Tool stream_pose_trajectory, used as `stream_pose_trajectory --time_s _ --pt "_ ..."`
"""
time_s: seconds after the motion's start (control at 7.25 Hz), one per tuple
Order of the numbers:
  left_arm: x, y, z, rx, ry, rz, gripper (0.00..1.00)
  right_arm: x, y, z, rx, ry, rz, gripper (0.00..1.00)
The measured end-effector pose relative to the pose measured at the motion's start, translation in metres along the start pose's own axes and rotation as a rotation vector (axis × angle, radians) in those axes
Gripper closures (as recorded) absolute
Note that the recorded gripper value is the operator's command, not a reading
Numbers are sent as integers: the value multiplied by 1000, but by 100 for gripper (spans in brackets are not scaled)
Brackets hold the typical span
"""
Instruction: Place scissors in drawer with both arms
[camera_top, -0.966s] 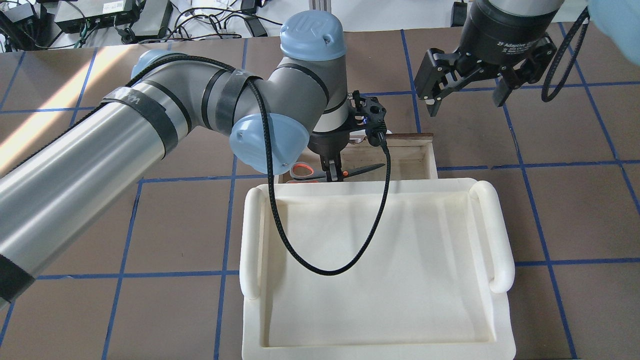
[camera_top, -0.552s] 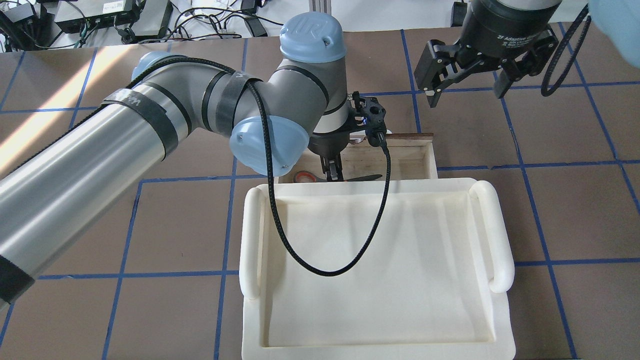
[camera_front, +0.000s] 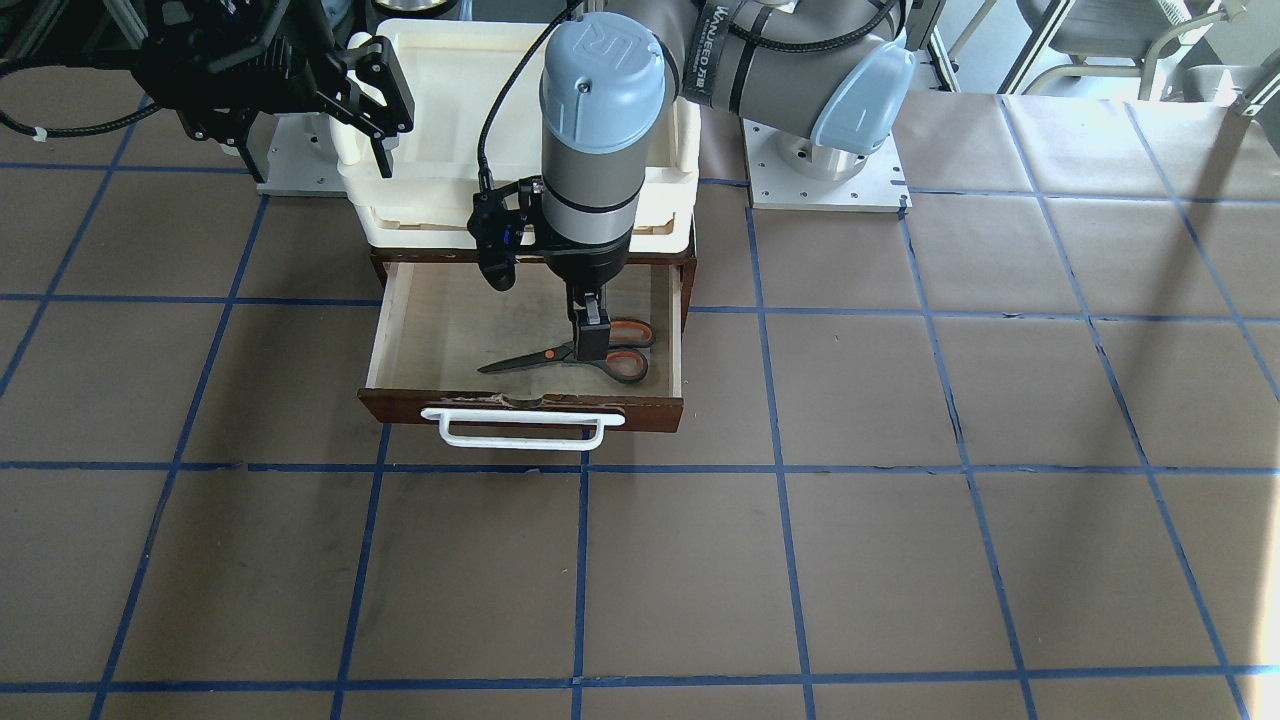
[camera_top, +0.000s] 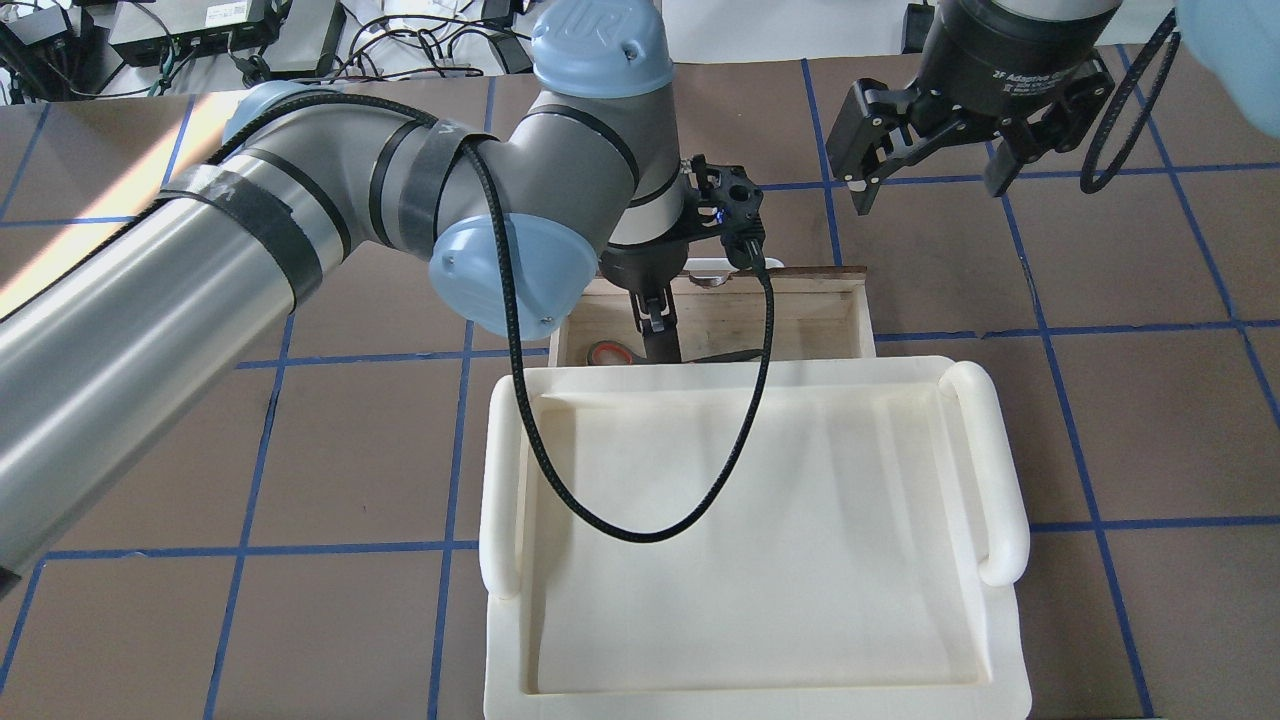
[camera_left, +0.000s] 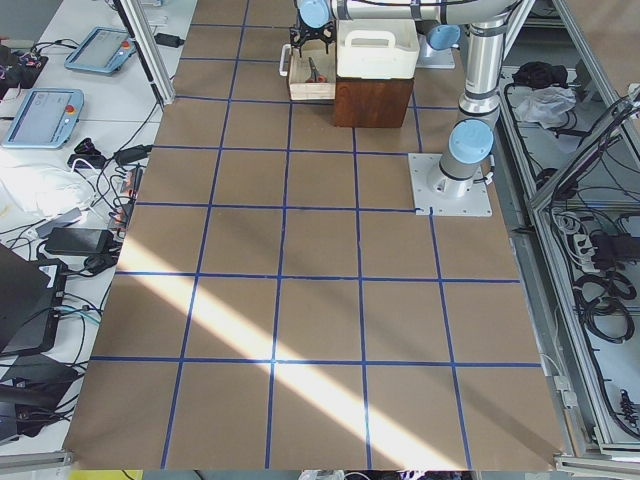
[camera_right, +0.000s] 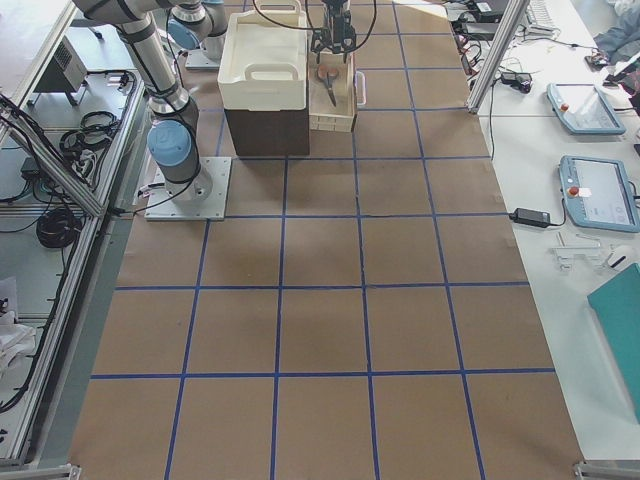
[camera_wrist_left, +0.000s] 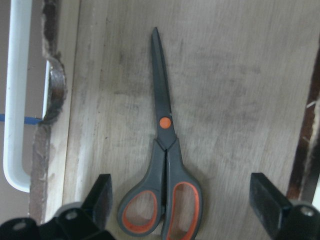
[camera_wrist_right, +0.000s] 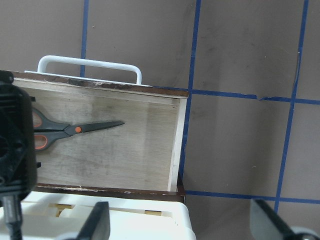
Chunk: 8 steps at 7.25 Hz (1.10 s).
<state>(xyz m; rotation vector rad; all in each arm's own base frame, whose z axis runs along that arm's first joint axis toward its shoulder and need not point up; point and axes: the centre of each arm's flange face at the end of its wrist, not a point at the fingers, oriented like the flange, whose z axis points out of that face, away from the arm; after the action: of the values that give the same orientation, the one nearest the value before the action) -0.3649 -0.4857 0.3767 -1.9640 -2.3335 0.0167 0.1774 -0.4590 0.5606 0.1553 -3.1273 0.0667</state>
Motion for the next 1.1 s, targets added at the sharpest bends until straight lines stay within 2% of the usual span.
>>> stream_pose_trajectory --time_s 0.28,0.41,0.83,1.1 --pt "-24 30 -41 30 -43 -79 4 0 0 0 -1 -2 0 0" --pt "-30 45 -62 43 -61 -155 4 -1 0 1 -3 -3 0 0" --pt "-38 87 -113 97 -106 -561 0 -2 2 1 -7 -4 16 0" --pt "-54 137 -134 114 -109 -827 0 -2 2 1 -8 -5 29 0"
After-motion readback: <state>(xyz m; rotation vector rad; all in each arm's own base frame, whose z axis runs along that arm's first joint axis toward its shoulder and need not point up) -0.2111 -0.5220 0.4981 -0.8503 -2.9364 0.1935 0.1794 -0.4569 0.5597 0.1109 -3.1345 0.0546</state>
